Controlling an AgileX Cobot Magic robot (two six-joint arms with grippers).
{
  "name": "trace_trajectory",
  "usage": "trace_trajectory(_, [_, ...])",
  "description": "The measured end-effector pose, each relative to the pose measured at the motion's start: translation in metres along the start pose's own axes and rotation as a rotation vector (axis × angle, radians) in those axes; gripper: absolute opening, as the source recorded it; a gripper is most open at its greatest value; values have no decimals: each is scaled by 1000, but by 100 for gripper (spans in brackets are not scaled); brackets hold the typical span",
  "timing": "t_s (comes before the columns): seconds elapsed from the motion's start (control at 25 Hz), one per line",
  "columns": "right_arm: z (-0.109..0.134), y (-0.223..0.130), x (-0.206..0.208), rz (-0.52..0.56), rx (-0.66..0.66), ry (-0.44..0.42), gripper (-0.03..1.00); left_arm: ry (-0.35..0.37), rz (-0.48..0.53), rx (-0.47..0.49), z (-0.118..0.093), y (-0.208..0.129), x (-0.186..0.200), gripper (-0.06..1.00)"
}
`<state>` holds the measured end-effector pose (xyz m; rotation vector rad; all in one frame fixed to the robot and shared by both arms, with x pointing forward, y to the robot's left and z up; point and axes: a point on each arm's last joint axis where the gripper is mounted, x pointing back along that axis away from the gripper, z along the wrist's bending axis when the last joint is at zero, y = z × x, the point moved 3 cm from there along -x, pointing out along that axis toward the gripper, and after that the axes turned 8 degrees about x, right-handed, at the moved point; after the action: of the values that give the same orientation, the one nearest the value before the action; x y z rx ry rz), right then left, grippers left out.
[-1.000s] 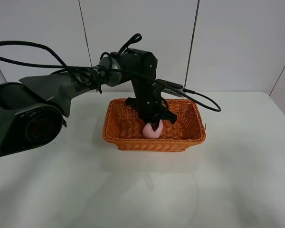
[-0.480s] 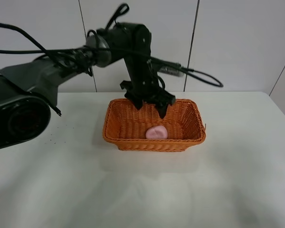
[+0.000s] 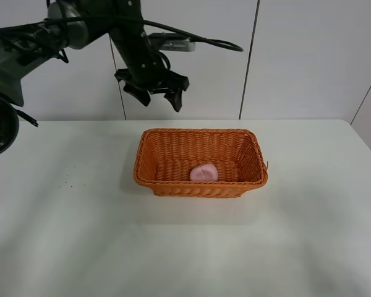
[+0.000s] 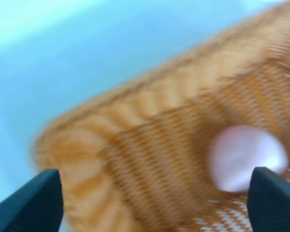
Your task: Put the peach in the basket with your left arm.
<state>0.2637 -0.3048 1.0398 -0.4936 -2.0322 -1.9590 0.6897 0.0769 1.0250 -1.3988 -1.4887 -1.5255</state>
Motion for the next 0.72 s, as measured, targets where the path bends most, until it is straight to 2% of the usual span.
trace_trajectory(0.28, [0, 0, 0, 0, 0, 0, 69, 82, -41, 215, 118, 13, 17, 88])
trace_trajectory(0.4, [0, 0, 0, 0, 0, 0, 69, 113, -56, 291, 159, 12, 26, 87])
trace_trajectory(0.52, [0, 0, 0, 0, 0, 0, 69, 128, -62, 329, 177, 10, 30, 87])
trace_trajectory(0.72, [0, 0, 0, 0, 0, 0, 69, 127, -64, 334, 179, 10, 31, 87])
